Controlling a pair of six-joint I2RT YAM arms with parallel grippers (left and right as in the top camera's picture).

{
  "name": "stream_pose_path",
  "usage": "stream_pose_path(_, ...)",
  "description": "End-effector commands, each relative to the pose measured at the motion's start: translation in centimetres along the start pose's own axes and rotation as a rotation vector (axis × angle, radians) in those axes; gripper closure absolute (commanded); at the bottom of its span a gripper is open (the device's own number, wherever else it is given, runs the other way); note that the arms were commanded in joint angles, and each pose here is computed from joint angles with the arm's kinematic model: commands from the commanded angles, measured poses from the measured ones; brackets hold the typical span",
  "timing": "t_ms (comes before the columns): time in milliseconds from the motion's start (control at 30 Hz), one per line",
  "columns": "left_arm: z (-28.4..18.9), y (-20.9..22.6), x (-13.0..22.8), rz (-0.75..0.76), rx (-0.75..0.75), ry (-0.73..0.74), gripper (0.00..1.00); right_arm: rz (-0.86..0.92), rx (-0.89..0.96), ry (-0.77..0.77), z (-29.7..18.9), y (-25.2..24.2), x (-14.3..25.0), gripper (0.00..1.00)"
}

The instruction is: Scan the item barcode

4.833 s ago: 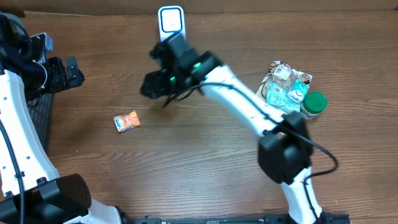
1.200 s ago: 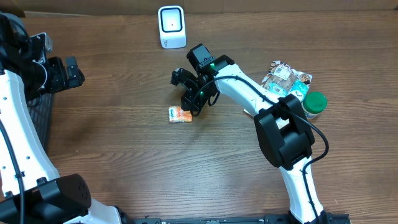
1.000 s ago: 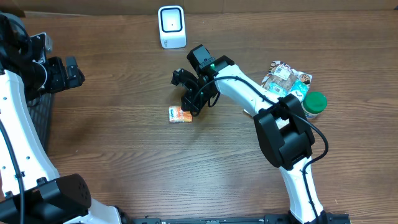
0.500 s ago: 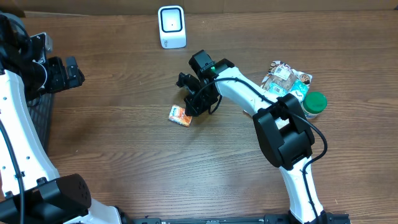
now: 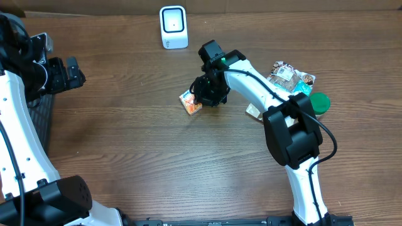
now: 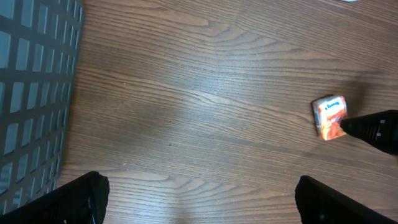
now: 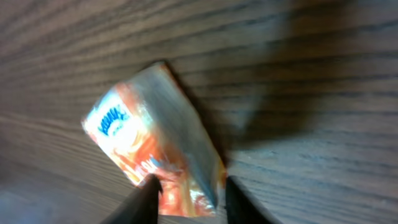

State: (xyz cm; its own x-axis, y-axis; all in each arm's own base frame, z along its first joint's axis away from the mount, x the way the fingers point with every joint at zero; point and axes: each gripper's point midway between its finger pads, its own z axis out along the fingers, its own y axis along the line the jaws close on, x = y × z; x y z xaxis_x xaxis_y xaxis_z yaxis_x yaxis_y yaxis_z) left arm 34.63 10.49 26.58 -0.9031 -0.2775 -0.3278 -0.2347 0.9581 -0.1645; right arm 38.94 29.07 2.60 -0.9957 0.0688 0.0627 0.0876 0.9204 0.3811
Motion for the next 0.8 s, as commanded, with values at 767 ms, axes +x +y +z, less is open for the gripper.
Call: stream_pose_path(767, 0.0, 0.0, -0.1, 0.019, 0.001, -0.003, 0.01, -0.388, -0.132, 0.019, -2.8, 2.0, 0.5, 0.68)
